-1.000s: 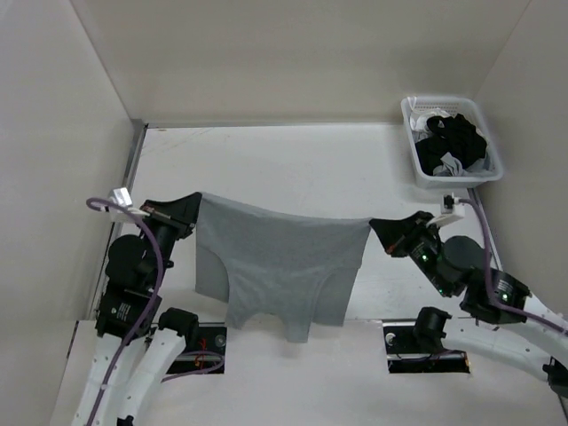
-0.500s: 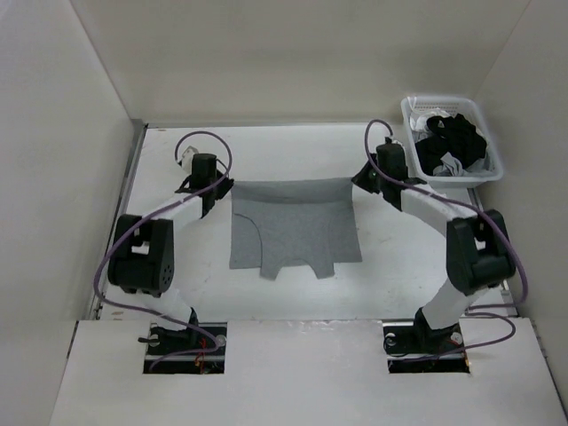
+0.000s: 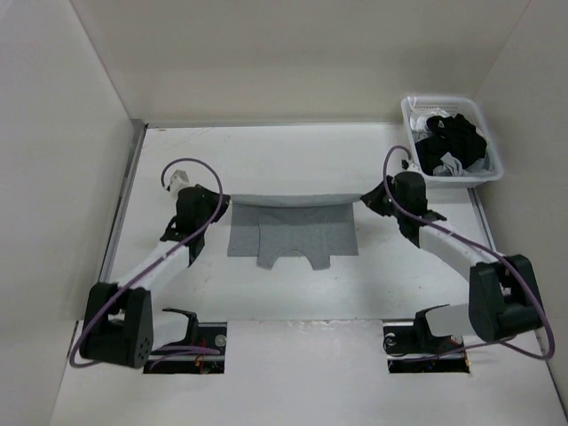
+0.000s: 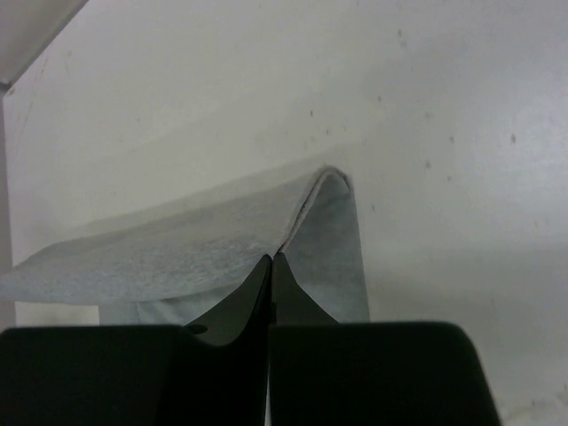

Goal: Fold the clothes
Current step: Fold the tank top

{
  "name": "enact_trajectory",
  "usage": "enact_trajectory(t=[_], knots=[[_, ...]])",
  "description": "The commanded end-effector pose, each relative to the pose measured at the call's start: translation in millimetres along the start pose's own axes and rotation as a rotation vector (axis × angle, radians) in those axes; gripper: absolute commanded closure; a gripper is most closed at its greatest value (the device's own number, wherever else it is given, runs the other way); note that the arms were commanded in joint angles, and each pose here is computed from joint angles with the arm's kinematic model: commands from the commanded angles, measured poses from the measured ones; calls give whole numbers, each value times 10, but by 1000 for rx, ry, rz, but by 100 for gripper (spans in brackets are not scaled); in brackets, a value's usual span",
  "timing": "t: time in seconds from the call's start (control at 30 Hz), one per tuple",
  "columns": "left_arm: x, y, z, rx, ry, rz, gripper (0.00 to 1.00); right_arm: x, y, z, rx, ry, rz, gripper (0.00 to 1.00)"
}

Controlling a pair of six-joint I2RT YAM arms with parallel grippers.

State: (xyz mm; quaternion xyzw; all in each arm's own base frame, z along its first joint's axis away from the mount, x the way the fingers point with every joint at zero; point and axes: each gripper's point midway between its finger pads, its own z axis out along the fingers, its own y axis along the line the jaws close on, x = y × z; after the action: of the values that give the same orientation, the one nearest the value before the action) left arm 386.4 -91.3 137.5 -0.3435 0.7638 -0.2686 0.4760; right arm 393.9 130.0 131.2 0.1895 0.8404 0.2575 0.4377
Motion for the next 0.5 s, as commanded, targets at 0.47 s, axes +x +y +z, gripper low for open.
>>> enact_trajectory(t=[0.47], knots=[[516,667,-1062,58,31,-32,97,1075,-586,-757,110,51,70,98]])
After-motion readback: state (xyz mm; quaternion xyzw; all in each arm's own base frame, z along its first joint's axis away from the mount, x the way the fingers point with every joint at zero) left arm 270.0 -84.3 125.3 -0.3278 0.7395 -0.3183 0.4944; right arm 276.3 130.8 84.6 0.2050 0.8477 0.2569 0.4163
